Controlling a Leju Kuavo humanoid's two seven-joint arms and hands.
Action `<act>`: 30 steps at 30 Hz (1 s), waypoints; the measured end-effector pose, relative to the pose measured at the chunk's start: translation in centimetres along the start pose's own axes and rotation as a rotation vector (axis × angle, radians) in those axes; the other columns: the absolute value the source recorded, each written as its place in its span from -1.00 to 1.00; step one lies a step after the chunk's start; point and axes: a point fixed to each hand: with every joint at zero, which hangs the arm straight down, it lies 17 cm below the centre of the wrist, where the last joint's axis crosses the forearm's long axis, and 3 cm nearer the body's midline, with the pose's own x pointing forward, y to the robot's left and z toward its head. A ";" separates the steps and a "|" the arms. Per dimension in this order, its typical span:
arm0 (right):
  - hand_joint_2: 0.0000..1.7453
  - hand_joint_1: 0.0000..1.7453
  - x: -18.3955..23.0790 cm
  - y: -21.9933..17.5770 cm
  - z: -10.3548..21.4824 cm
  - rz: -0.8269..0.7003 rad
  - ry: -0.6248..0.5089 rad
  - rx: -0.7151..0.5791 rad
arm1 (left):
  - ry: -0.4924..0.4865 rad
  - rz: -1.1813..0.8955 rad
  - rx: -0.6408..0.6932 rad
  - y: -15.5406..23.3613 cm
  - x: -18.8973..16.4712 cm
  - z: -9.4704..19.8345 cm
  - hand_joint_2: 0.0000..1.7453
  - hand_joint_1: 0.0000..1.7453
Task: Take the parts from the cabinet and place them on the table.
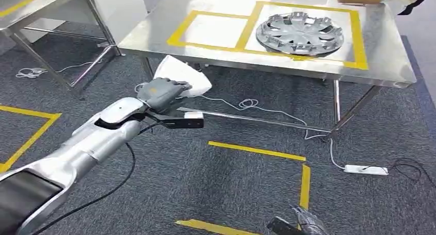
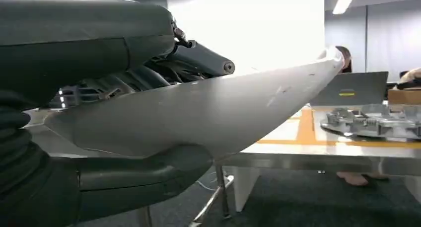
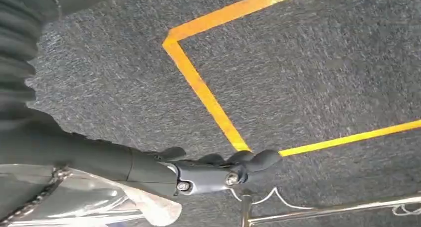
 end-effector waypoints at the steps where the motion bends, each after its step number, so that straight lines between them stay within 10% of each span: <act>1: 1.00 -1.00 0.0 0.0 0.0 0.000 0.001 0.000 | 0.001 0.003 -0.003 -0.2 0.1 0.1 1.00 1.00; 30: 1.00 -1.00 0.4 0.5 0.0 -0.008 -0.003 0.006 | 0.017 0.000 0.004 -0.2 -0.5 0.4 1.00 1.00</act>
